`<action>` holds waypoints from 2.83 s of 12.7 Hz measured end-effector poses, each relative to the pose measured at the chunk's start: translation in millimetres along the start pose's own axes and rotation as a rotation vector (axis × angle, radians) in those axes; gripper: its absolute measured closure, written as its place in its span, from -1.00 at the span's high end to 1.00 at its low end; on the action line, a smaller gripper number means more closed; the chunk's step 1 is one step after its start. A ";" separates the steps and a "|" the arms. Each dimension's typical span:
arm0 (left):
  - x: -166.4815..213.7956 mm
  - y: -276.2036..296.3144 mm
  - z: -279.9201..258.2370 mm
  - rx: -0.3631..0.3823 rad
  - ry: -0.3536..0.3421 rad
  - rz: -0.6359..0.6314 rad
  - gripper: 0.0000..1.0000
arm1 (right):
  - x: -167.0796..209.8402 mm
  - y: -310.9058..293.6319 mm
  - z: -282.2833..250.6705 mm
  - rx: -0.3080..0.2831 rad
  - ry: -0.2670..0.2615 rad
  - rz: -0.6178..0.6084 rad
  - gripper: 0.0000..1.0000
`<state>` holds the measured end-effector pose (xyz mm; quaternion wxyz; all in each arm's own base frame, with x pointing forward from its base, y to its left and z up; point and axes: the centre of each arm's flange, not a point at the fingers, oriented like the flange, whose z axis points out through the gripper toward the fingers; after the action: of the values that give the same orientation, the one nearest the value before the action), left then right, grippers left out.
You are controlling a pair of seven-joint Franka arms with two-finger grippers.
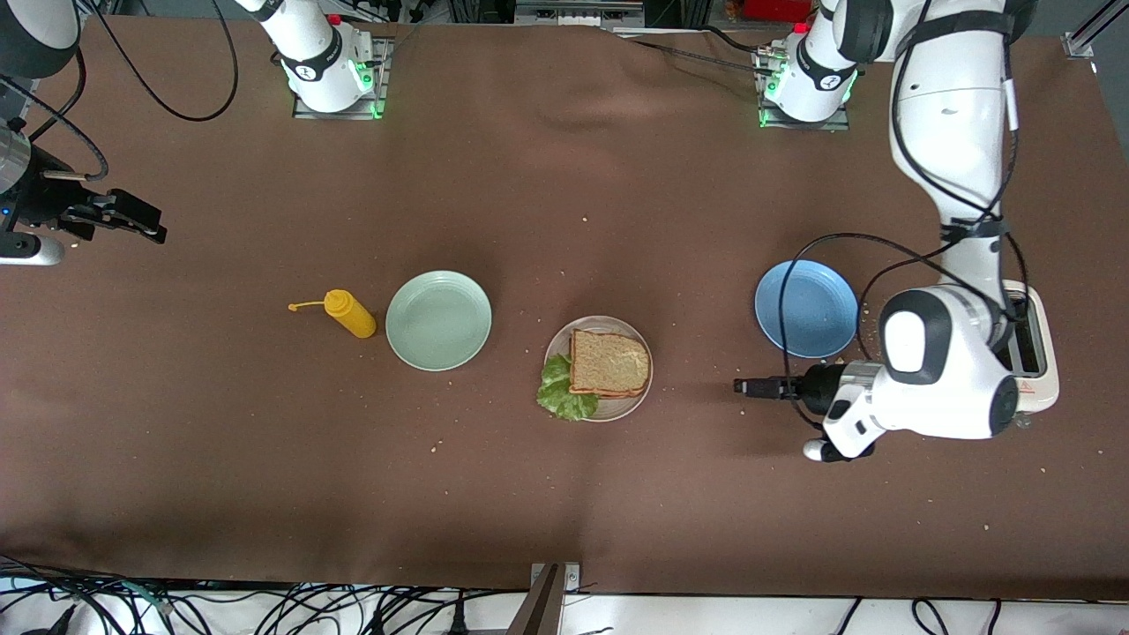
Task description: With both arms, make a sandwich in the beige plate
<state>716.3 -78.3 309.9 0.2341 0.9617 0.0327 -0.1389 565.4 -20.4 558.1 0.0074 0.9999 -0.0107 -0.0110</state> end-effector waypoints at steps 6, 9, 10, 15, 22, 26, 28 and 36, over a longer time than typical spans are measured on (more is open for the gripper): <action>-77.0 -32.3 -147.3 0.319 -0.018 -0.021 1.00 | 7.0 -13.6 6.2 0.010 0.015 -0.019 1.00; -105.6 -48.5 -197.7 0.426 0.016 -0.042 1.00 | 11.1 -17.3 11.4 0.017 0.017 -0.023 1.00; -118.6 -58.1 -216.0 0.464 0.028 -0.054 1.00 | 12.1 -18.1 12.2 0.017 0.020 -0.024 1.00; -199.3 19.3 -213.6 0.607 0.104 -0.078 1.00 | 13.9 -19.0 10.1 0.017 0.031 -0.026 1.00; -231.3 52.2 -208.8 0.511 0.147 0.009 1.00 | 13.3 -17.9 -4.3 0.015 0.041 -0.025 1.00; -240.0 42.9 -228.9 0.502 0.185 0.012 1.00 | 9.3 -1.4 -15.7 0.010 0.020 0.001 1.00; -242.7 35.5 -237.9 0.493 0.205 -0.003 1.00 | 8.3 1.5 -19.6 0.010 0.017 0.006 1.00; -238.0 9.7 -245.5 0.406 0.216 -0.078 1.00 | 8.0 -1.4 -19.1 0.003 0.012 -0.001 1.00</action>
<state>551.1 26.4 590.5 0.0253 0.9963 0.0661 -0.0478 573.8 -18.9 577.0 0.0059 0.9999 -0.0100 -0.0050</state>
